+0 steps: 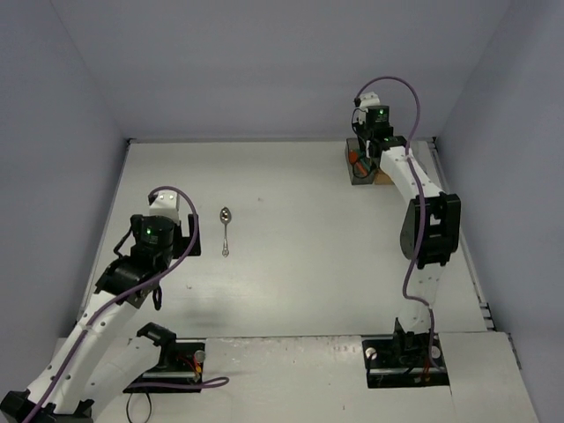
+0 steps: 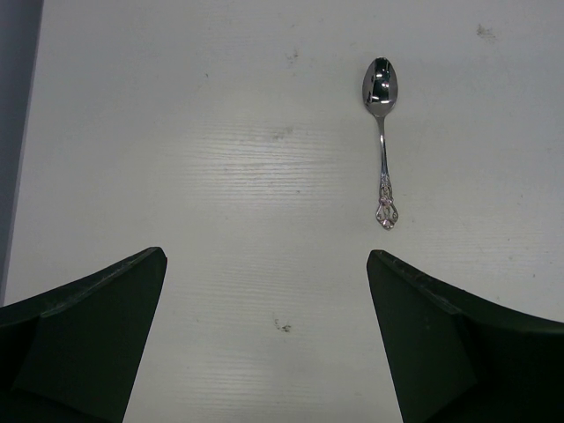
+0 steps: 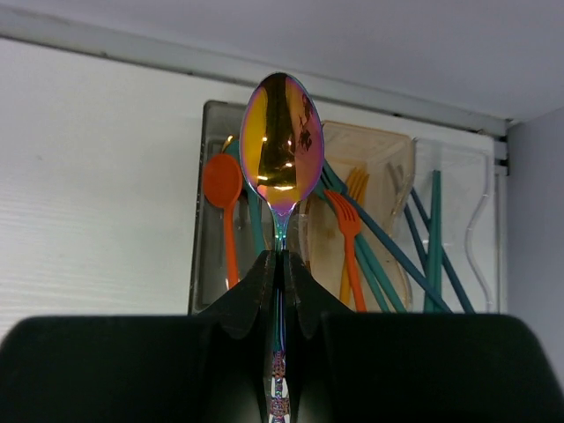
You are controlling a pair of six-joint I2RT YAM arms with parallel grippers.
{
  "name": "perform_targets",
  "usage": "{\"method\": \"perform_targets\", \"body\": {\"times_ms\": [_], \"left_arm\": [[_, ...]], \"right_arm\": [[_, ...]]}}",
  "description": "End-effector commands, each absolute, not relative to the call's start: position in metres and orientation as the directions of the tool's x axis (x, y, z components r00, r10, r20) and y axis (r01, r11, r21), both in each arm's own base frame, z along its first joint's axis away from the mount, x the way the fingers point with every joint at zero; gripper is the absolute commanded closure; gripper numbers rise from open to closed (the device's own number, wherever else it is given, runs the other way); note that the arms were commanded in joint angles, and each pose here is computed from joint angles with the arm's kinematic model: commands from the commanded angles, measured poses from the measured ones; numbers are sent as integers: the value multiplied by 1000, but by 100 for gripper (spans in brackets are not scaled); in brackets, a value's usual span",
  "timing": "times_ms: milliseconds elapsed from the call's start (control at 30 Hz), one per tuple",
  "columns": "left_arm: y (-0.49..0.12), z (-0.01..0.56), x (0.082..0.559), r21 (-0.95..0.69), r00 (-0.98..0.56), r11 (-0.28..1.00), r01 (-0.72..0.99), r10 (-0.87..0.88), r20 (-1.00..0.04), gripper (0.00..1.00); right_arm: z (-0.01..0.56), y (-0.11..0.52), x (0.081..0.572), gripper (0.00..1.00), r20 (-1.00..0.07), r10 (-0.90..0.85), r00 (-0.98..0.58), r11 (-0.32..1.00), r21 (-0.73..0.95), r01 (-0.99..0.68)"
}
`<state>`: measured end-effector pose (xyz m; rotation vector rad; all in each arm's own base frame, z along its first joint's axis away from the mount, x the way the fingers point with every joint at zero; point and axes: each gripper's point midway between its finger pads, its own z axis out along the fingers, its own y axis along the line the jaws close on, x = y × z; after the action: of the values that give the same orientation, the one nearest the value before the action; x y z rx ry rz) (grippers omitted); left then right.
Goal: Sort the eating utensils into containers
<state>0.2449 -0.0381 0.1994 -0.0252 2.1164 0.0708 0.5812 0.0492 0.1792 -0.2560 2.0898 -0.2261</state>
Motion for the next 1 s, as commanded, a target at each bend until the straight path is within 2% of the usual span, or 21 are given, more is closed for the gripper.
{"method": "perform_targets", "body": {"times_ms": [0, 133, 367, 533, 800, 967], "left_arm": [[-47, 209, 255, 16, -484, 1000, -17, 5, -875, 3], [-52, 205, 257, 13, -503, 1000, 1, 12, -864, 2], [-63, 198, 258, -14, -533, 999, 43, 11, -846, 3], [-75, 192, 260, -57, -565, 996, 72, -6, -825, 3], [-99, 179, 281, -132, -649, 990, 57, -64, -758, 3], [-118, 160, 309, -160, -704, 987, 34, -90, -704, 4]], "right_arm": [[167, 48, 604, 100, -828, -278, -487, 960, -247, -129], [149, 44, 615, 99, -820, -266, -507, 964, -237, -123], [157, 43, 619, 87, -829, -256, -496, 966, -232, -111], [175, 39, 611, 70, -838, -258, -481, 965, -246, -90], [278, 44, 569, 47, -927, -149, -344, 989, -146, -36], [317, 50, 514, 41, -957, -24, -290, 999, -15, -33]]}}
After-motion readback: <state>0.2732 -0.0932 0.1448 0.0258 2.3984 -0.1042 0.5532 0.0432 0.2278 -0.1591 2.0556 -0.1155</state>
